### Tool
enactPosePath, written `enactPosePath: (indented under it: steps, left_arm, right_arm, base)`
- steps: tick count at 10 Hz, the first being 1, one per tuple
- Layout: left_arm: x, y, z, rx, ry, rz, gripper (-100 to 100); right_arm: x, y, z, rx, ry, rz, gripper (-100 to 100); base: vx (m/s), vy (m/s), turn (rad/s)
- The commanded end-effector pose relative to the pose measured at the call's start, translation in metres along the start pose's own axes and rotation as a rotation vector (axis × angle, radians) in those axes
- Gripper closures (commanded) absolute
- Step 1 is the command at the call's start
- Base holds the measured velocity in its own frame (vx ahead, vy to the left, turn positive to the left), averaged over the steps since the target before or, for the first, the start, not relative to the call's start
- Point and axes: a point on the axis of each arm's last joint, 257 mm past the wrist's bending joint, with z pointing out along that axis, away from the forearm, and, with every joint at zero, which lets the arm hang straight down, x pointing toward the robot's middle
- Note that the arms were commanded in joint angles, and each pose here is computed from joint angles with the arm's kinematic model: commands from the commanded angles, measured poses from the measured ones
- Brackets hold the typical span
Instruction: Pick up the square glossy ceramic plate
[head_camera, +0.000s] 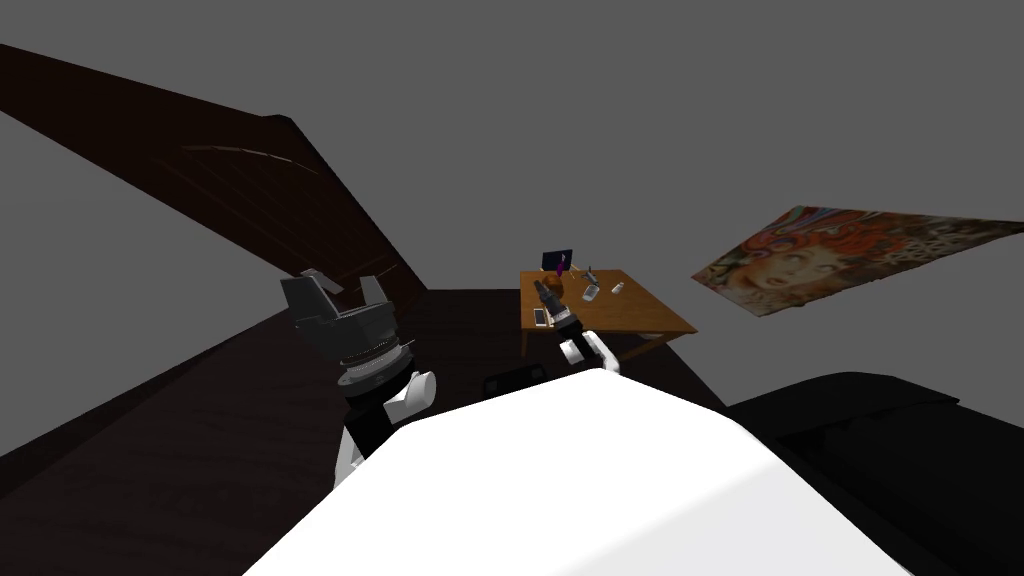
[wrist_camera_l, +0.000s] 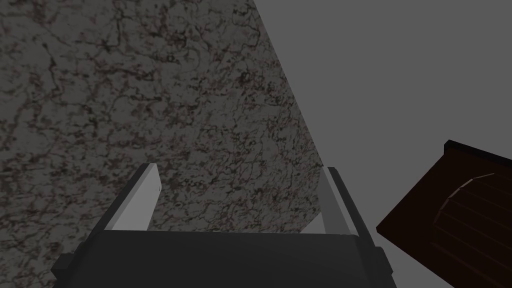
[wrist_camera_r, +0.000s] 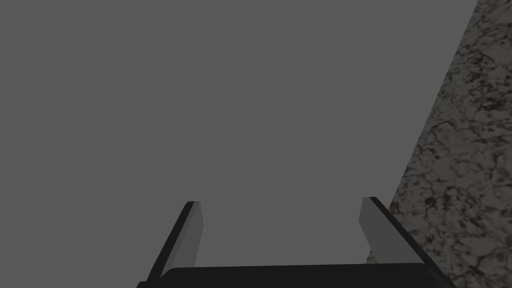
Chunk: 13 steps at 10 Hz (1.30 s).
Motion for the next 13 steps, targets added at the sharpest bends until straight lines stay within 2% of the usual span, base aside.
enactPosePath:
  steps: [1,2,3,4,5,7,8,9,10,11,12,13]
  left_arm:
    - [0.0,0.0,0.0,0.0,0.0,0.0,0]
    - [0.0,0.0,0.0,0.0,0.0,0.0,0]
    - [0.0,0.0,0.0,0.0,0.0,0.0,0]
    - [0.0,0.0,0.0,0.0,0.0,0.0,0]
    - [0.0,0.0,0.0,0.0,0.0,0.0,0]
    - [0.0,0.0,0.0,0.0,0.0,0.0,0]
    - [0.0,0.0,0.0,0.0,0.0,0.0,0]
    - [0.0,0.0,0.0,0.0,0.0,0.0,0]
    - [0.0,0.0,0.0,0.0,0.0,0.0,0]
    - [0.0,0.0,0.0,0.0,0.0,0.0,0]
    - [0.0,0.0,0.0,0.0,0.0,0.0,0]
    - [0.0,0.0,0.0,0.0,0.0,0.0,0]
  right_arm:
    - [0.014,-0.011,0.001,0.026,0.038,-0.042,-100]
    - [0.036,-0.025,0.0,0.062,0.094,-0.092,-100]
    - [0.036,-0.025,0.0,0.061,0.095,-0.097,-100]
    - [0.059,-0.04,-0.003,0.096,0.154,-0.151,-100]
    - [0.059,-0.04,-0.003,0.095,0.155,-0.155,-100]
    - [0.098,-0.064,-0.009,0.143,0.262,-0.262,-100]
    - [0.103,-0.072,-0.013,0.158,0.279,-0.285,-100]
    - [0.12,-0.084,-0.018,0.178,0.332,-0.344,-100]
    - [0.124,-0.089,-0.021,0.186,0.343,-0.356,-100]
    - [0.141,-0.103,-0.028,0.208,0.401,-0.421,-100]
    - [0.143,-0.106,-0.03,0.211,0.408,-0.431,-100]
    - [0.16,-0.122,-0.04,0.23,0.47,-0.501,-100]
  base:
    - [-0.005,-0.018,0.007]
    - [-0.004,-0.015,0.016]
    - [-0.002,-0.014,0.01]
    - [-0.003,-0.016,0.017]
    - [-0.004,-0.015,0.012]
    - [-0.007,-0.021,0.027]
    - [-0.007,-0.023,0.008]
    - [-0.006,-0.022,0.01]
    - [-0.003,-0.017,0.012]
    - [-0.003,-0.018,0.021]
    - [-0.003,-0.015,0.012]
    - [-0.005,-0.017,0.021]
